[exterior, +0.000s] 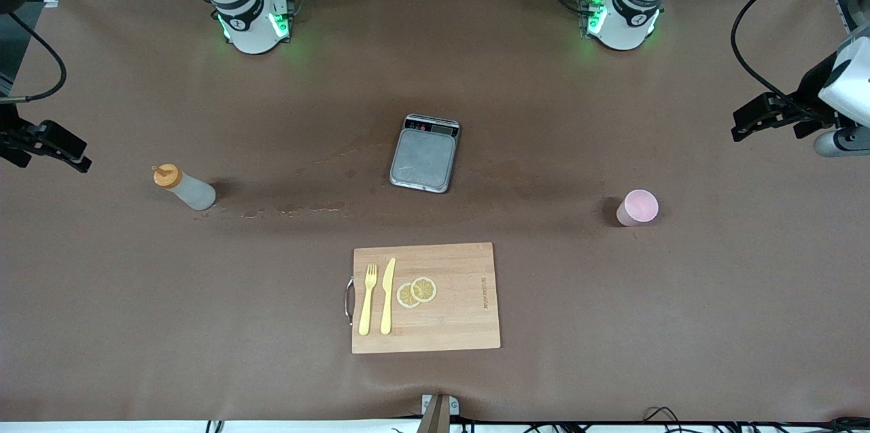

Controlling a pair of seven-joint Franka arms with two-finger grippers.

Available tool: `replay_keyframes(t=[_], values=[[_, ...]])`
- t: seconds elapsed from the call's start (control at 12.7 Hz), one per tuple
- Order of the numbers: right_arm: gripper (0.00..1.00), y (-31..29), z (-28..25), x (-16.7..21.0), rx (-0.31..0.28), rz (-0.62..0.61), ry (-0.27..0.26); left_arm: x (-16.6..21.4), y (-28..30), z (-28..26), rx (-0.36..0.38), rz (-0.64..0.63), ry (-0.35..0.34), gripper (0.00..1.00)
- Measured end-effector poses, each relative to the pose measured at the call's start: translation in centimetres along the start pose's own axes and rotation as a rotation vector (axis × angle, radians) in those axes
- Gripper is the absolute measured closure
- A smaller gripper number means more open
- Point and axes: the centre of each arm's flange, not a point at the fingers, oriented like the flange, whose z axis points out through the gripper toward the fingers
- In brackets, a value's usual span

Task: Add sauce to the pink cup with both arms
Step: 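Reach the left gripper toward the pink cup, then grasp the pink cup with the left gripper while the right gripper reaches the bottle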

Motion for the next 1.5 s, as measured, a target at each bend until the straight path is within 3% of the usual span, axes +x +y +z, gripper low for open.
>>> replay_keyframes(t=[0.47,0.71,0.87,1.5], values=[[0.00,0.0,0.5,0.1,-0.001,0.000,-0.009,0.5,0.0,1.3,0.001,0.001,-0.025,0.00],[0.00,-0.6,1.2,0.3,-0.001,-0.009,-0.020,2.0,-0.3,6.2,0.005,-0.002,-0.109,0.00],[0.00,-0.6,1.8,0.4,-0.003,-0.008,-0.031,3.0,-0.5,10.4,0.003,-0.007,-0.126,0.00],[0.00,4.3,6.0,1.7,-0.020,0.075,-0.093,1.4,-3.0,27.6,-0.016,-0.049,-0.023,0.00]])
